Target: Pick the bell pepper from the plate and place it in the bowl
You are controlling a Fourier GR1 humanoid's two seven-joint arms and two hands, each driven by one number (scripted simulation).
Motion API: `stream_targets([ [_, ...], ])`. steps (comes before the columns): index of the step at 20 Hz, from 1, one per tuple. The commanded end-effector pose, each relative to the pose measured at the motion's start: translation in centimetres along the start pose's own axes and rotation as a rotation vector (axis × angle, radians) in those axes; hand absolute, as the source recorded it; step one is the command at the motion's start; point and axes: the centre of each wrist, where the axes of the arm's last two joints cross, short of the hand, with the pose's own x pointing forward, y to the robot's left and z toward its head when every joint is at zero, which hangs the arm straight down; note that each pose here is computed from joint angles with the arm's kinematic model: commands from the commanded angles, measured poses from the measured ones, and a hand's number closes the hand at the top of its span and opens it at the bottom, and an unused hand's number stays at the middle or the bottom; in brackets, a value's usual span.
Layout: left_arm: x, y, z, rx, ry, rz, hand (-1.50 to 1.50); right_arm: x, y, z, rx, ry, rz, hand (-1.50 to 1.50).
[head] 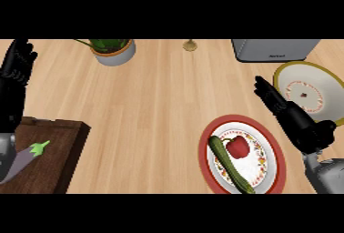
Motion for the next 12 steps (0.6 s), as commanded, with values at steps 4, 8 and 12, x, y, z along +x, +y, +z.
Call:
stream_targets([
  [4, -0.5, -5.5, 2.9, -0.275, 0.04, 0.177, 0.0, -0.4, 0.8, 1.7, -0.099, -0.27, 0.0, 1.5],
  [8, -3.2, -8.6, 5.1, -0.405, 0.123, 0.279, 0.0, -0.8, -2.3, 2.6, -0.261, -0.246, 0.445, 1.5],
  [12, -3.0, -11.1, 6.4, -0.504, 0.112, 0.322, 0.0, -6.3, 3.9, 2.4, -0.223, -0.311, 0.159, -1.5],
])
